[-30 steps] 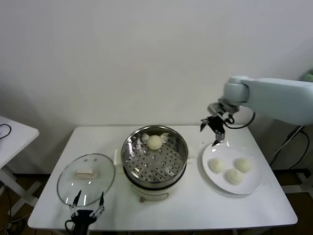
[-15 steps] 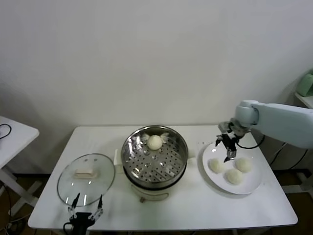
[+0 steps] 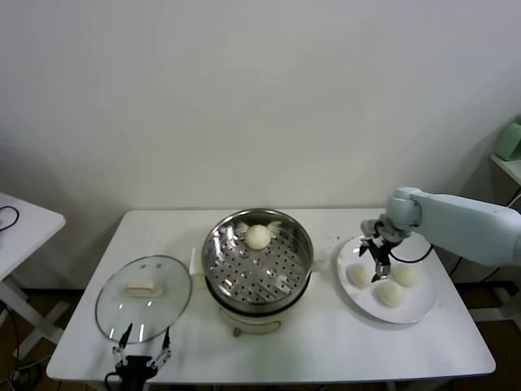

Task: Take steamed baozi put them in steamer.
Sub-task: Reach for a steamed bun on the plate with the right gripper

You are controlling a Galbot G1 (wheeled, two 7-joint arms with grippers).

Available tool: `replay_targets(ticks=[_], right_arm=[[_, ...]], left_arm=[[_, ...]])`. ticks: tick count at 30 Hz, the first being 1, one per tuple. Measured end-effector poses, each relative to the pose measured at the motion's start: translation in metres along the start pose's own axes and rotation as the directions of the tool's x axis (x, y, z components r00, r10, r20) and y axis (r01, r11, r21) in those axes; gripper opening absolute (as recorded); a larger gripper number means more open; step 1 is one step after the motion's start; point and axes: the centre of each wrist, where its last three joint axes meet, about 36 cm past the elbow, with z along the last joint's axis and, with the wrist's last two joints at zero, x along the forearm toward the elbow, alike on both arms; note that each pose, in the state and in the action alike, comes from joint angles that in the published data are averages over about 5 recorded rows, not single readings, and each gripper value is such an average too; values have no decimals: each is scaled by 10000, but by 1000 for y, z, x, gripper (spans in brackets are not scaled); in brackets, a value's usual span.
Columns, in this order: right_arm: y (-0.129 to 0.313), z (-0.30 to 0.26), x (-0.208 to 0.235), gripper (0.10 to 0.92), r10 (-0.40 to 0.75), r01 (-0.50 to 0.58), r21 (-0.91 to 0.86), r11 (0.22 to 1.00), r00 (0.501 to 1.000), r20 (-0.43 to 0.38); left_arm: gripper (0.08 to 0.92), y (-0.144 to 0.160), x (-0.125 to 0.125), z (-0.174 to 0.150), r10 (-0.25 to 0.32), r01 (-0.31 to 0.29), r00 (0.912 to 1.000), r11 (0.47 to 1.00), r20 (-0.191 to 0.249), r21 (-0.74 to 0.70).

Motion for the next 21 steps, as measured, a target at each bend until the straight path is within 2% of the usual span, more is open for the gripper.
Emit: replay_targets(ticks=[14,21], right_arm=[[4,0,-23,821,14,-15,-93,10000,10000,-87],[4,-1,-27,709,77,-78,-64,9999,10000,-26]], left_arm=[[823,1,0,1,-31,31,10000,10000,-3,-33],[823,0,-1,2,-17,17,10000,10000,9,-25]])
